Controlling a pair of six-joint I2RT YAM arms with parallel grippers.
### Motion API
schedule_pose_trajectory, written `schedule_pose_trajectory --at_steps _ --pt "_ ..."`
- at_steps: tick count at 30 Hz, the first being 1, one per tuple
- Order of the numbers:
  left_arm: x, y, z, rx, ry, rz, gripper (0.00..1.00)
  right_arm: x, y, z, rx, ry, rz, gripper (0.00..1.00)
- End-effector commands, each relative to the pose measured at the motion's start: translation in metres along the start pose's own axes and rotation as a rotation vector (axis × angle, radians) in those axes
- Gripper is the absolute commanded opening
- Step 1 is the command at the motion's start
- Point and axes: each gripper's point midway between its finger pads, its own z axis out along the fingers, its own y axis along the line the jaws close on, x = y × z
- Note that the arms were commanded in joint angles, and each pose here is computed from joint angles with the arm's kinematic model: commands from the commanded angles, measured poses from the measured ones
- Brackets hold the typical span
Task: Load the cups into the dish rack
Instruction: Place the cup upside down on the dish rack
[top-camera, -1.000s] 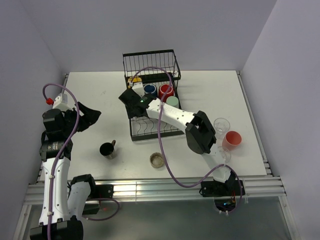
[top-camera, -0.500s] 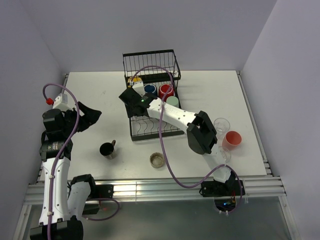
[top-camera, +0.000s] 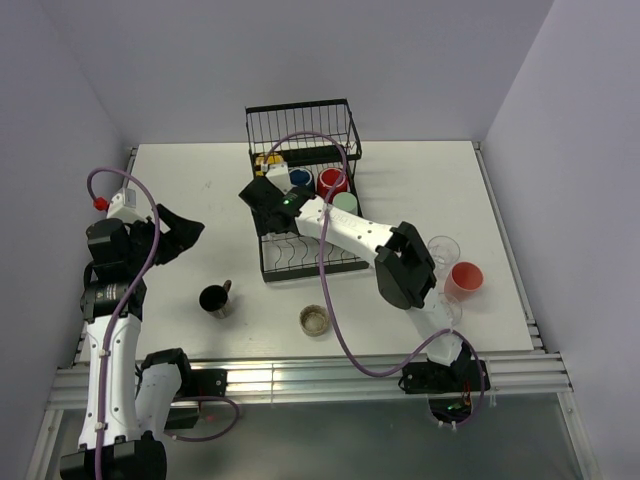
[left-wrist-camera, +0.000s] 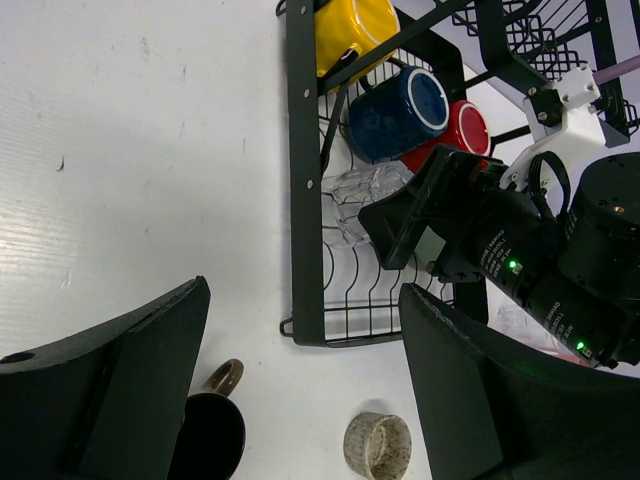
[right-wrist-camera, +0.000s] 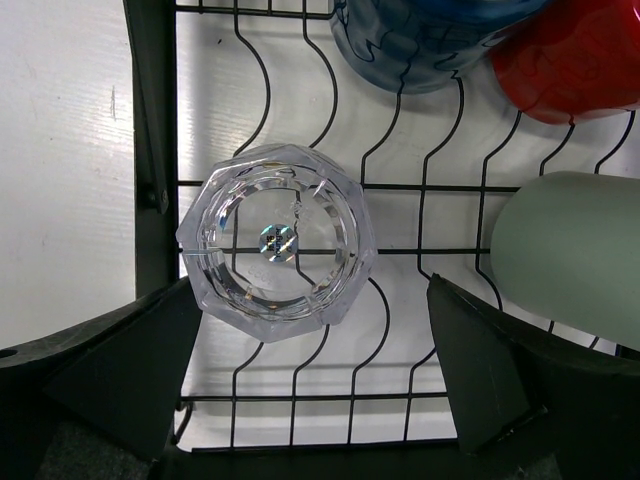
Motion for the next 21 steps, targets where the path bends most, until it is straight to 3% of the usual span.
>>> schedule_pose_trajectory --at_steps 1,21 --pt "-0.01 -0.008 -0.002 0.037 -0.035 0.035 0.83 -0.026 -0.008 -0.024 -0.02 -0.065 0.065 1.0" --pt "-0.006 -0.001 -0.007 -0.002 -0.043 0.016 0.82 -0.04 -0.005 -0.065 -0.138 -0.114 0.105 1.0"
